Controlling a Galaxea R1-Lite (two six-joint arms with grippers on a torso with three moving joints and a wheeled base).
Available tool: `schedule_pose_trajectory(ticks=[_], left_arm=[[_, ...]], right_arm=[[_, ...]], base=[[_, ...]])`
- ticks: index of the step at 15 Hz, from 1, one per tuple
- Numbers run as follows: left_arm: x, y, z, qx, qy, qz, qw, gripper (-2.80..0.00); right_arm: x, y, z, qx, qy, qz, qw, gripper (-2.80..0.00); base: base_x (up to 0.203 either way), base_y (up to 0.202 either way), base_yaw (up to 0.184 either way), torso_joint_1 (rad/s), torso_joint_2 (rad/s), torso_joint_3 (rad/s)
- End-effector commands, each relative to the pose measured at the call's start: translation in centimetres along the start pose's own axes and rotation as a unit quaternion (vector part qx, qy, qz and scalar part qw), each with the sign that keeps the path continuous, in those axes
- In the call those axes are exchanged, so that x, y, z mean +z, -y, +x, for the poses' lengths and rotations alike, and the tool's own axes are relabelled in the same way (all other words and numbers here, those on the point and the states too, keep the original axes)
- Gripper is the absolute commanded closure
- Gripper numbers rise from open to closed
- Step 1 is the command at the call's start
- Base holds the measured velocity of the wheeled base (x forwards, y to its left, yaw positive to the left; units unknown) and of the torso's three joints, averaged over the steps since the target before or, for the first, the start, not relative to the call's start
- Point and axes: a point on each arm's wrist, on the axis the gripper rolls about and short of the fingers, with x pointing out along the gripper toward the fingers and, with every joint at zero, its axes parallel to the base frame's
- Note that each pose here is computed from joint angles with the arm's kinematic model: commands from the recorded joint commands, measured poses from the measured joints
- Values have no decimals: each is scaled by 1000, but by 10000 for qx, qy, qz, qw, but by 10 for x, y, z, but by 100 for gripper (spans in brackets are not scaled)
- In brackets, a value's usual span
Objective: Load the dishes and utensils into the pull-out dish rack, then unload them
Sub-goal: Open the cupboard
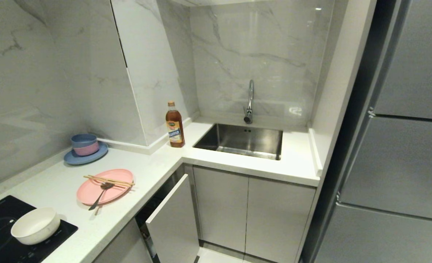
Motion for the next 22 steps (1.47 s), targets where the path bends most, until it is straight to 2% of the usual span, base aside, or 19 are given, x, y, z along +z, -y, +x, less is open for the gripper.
schedule_pose_trajectory(ticks=[1,16,22], left_arm=[[0,0,0,-3,2,-2,10000,0],[0,0,0,4,2,-2,10000,0],[0,0,0,3,2,-2,10000,0]], right_arm=[[-1,0,0,-3,-13,1,10000,0],[-1,0,0,-1,-17,7,10000,0],[-1,0,0,-1,-19,8,10000,0]], base=[[0,0,0,-141,315,162],[0,0,0,-153,337,182],[0,0,0,-227,514,283]])
